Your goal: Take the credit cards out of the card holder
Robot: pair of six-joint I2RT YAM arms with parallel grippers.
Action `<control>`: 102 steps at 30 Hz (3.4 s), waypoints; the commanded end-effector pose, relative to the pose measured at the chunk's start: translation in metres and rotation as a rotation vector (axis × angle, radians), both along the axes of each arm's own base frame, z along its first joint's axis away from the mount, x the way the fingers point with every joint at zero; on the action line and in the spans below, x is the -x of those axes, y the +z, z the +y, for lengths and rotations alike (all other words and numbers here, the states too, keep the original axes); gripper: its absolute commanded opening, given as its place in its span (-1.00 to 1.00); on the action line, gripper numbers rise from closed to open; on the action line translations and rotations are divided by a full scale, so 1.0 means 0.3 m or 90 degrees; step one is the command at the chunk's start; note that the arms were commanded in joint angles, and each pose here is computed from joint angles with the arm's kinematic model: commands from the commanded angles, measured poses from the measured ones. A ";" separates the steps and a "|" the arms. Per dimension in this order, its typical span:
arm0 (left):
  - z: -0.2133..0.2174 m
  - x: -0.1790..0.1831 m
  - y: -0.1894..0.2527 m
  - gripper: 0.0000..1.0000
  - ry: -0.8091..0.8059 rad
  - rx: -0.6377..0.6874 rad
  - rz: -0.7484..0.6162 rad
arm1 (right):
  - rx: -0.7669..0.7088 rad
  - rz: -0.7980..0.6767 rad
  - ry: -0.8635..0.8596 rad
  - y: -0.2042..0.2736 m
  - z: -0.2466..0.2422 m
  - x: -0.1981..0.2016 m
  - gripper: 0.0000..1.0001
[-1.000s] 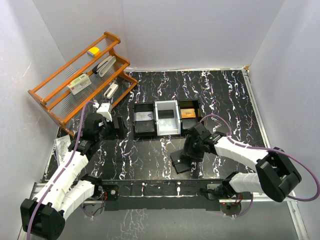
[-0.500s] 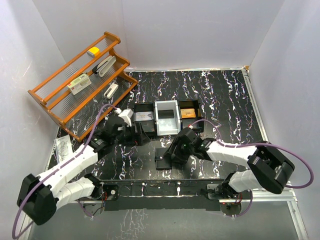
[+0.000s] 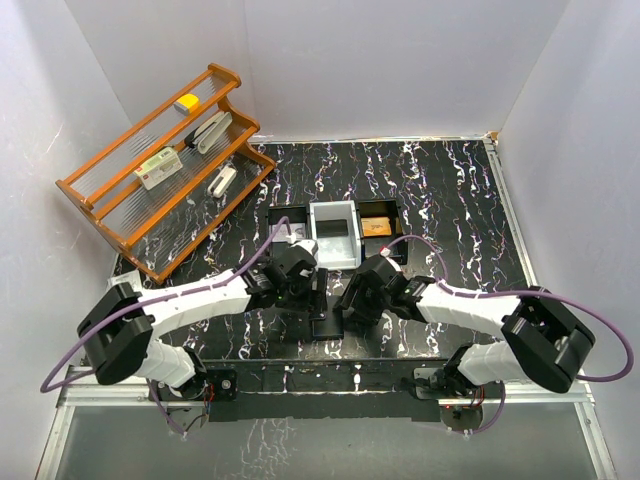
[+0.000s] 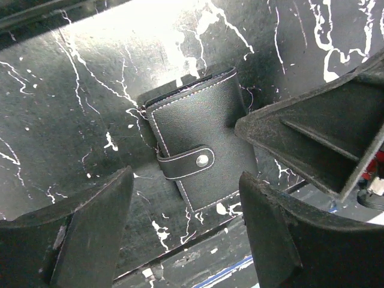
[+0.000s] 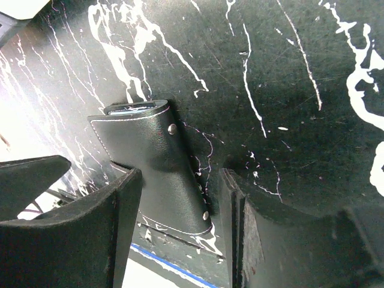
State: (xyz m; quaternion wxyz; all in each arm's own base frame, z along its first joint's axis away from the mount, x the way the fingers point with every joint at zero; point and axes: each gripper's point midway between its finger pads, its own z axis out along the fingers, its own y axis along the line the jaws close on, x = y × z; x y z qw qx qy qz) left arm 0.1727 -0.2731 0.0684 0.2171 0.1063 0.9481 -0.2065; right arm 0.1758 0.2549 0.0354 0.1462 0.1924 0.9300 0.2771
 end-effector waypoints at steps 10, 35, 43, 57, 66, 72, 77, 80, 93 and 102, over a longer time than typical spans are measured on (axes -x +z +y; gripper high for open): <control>-0.016 0.010 -0.063 0.10 0.012 -0.138 0.001 | -0.009 -0.032 0.015 0.029 0.031 -0.034 0.03; -0.069 0.026 -0.078 -0.59 -0.042 -0.152 -0.030 | 0.008 -0.018 0.051 -0.014 0.031 -0.013 -0.03; -0.036 0.018 -0.069 0.09 -0.024 -0.171 -0.042 | 0.111 -0.008 0.058 -0.063 -0.039 -0.018 -0.27; -0.079 -0.024 -0.031 0.12 -0.054 -0.196 -0.088 | 0.007 -0.024 0.065 -0.025 0.030 -0.008 -0.65; -0.060 -0.009 -0.084 -0.28 -0.088 -0.243 -0.074 | -0.026 -0.018 0.058 -0.018 0.042 -0.007 -0.74; -0.043 -0.002 -0.121 -0.31 -0.108 -0.273 -0.064 | -0.027 -0.014 0.054 -0.019 0.037 -0.010 -0.74; -0.040 0.009 -0.125 -0.47 -0.124 -0.272 -0.061 | -0.021 -0.012 0.052 -0.023 0.030 -0.010 -0.73; -0.031 0.019 -0.127 -0.66 -0.125 -0.267 -0.059 | -0.018 -0.011 0.051 -0.024 0.027 -0.010 -0.73; -0.007 0.020 -0.092 -1.00 -0.078 -0.232 -0.076 | 0.007 0.004 0.047 -0.051 0.005 -0.002 -0.73; 0.055 0.013 -0.080 -1.00 -0.050 -0.256 -0.093 | 0.005 0.004 0.048 -0.050 0.009 -0.004 -0.73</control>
